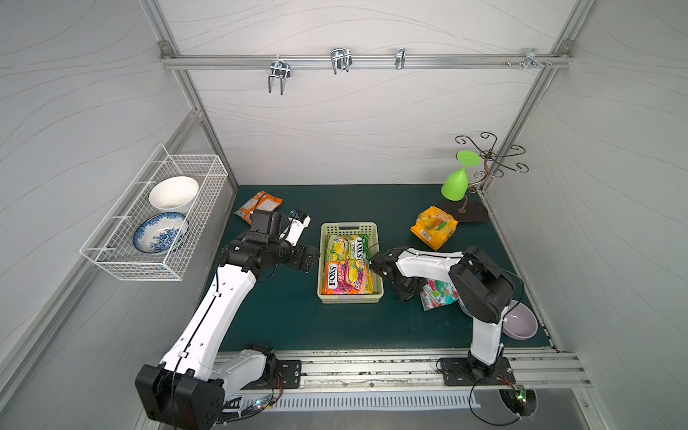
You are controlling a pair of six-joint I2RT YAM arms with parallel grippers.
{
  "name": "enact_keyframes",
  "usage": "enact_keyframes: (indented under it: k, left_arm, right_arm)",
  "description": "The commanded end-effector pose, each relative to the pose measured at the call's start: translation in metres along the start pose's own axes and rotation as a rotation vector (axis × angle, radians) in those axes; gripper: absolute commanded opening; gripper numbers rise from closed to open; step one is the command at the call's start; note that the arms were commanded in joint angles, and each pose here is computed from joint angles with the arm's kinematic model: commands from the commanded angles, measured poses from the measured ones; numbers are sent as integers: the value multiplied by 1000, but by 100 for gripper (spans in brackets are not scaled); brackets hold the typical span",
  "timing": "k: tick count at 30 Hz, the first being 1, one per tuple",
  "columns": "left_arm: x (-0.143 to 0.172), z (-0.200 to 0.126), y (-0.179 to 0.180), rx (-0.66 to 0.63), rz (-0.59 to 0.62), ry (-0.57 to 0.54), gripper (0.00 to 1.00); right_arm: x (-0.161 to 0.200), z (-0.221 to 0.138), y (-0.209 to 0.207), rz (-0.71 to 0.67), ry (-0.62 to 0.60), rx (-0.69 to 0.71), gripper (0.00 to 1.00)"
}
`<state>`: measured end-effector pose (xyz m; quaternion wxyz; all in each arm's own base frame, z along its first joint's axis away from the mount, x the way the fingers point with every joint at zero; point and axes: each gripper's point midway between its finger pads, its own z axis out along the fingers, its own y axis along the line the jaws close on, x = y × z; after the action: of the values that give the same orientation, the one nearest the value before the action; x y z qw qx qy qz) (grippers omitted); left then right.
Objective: Put the candies in the basket
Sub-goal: Pick up the candy at the center of the board.
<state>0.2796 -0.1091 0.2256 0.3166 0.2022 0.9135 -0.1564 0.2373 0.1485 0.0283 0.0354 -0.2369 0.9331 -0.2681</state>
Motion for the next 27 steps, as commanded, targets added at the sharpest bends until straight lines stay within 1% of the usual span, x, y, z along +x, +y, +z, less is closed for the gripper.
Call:
enact_keyframes:
  k: [1, 10, 17, 25, 27]
  left_arm:
    - [-10, -4, 0, -3, 11, -45, 95]
    - [-10, -3, 0, -1, 10, -44, 95]
    - [-10, -3, 0, 2, 10, -44, 95]
    - [-11, -2, 0, 5, 6, -43, 95]
    - [-11, -2, 0, 4, 7, -42, 95]
  right_arm:
    - [-1, -28, -29, 27, -40, 5, 0]
    - [-4, -74, -68, 119, -115, -86, 0]
    - [-4, -103, -100, 181, -172, -127, 0]
    - [-9, -136, -141, 261, -272, -154, 0]
    - [-14, -147, -147, 284, -303, -191, 0]
